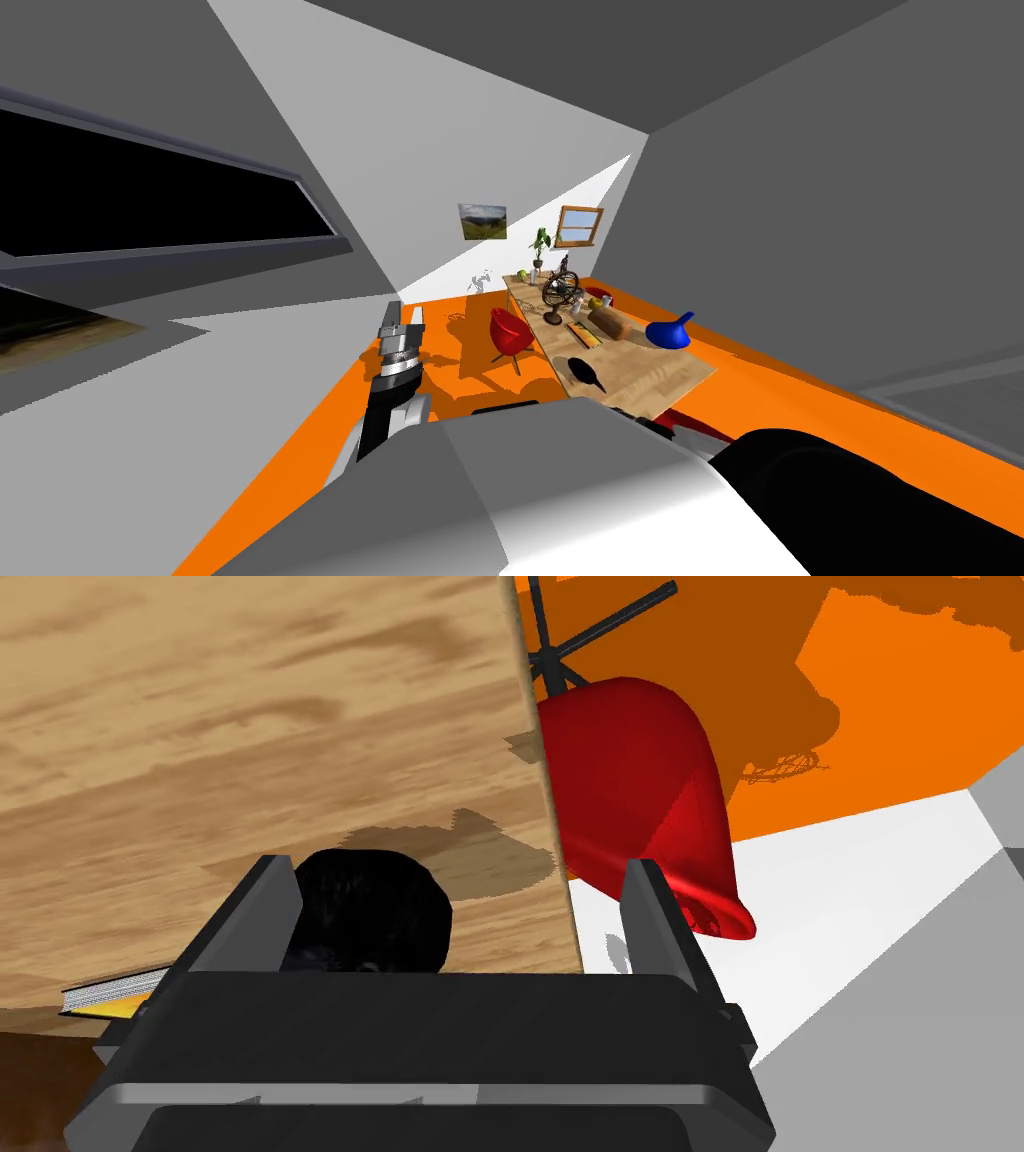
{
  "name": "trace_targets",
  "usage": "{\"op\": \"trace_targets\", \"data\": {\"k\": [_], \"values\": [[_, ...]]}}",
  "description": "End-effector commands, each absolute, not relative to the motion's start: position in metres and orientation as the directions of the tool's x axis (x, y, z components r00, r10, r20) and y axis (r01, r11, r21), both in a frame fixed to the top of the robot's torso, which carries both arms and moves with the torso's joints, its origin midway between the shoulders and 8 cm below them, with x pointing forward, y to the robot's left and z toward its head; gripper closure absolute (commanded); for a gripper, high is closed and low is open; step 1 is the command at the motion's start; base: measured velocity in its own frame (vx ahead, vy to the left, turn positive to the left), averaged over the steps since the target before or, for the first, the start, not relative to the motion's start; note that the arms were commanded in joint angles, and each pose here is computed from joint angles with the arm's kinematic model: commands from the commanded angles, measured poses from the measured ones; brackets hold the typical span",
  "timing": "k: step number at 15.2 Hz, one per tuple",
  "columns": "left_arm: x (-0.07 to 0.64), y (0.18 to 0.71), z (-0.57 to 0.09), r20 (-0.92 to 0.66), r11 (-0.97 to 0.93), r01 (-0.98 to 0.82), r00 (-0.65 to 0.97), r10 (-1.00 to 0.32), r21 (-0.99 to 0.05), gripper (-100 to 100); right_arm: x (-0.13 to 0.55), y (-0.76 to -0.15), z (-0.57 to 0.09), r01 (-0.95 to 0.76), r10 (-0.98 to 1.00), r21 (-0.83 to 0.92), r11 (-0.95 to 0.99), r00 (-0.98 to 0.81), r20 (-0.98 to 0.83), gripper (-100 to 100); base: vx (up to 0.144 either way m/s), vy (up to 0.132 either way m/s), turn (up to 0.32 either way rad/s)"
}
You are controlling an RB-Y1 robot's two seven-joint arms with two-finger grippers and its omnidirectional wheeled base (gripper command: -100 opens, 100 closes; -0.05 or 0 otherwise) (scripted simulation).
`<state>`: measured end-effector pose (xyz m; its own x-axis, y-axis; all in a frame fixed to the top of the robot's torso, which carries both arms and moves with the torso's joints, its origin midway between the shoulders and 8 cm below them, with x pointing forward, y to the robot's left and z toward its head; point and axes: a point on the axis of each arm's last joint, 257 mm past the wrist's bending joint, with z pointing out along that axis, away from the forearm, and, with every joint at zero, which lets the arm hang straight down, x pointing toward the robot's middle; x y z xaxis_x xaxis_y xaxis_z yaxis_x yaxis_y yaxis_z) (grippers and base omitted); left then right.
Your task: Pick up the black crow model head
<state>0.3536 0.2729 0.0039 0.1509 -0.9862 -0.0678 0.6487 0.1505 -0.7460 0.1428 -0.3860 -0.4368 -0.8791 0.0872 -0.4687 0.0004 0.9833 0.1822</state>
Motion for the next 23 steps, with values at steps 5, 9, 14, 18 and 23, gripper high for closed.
{"op": "trace_targets", "data": {"k": [5,9,14,18,23], "values": [[0.354,0.273,0.004,-0.068,0.151,0.649,0.151,-0.986,-0.746,0,0.096,-0.454,-0.447,-0.044,-0.043,-0.003,0.999,-0.933,-0.357,-100,0.144,0.031,0.037],[0.354,0.273,0.004,-0.068,0.151,0.649,0.151,-0.986,-0.746,0,0.077,-0.492,-0.442,-0.087,-0.112,-0.099,0.991,-0.949,-0.294,-100,0.164,0.053,0.052],[0.354,0.273,0.004,-0.068,0.150,0.649,0.151,-0.986,-0.746,0,0.069,-0.511,-0.438,-0.117,-0.153,-0.149,0.982,-0.954,-0.258,-100,0.174,0.084,0.062],[0.354,0.273,0.004,-0.068,0.150,0.649,0.151,-0.986,-0.746,0,0.065,-0.513,-0.454,-0.096,-0.135,-0.151,0.984,-0.954,-0.269,-100,-0.011,-0.012,0.077],[0.354,0.273,0.004,-0.068,0.150,0.649,0.151,-0.986,-0.746,0,0.064,-0.512,-0.461,-0.086,-0.125,-0.149,0.985,-0.953,-0.275,100,-0.029,-0.018,0.044]]}}
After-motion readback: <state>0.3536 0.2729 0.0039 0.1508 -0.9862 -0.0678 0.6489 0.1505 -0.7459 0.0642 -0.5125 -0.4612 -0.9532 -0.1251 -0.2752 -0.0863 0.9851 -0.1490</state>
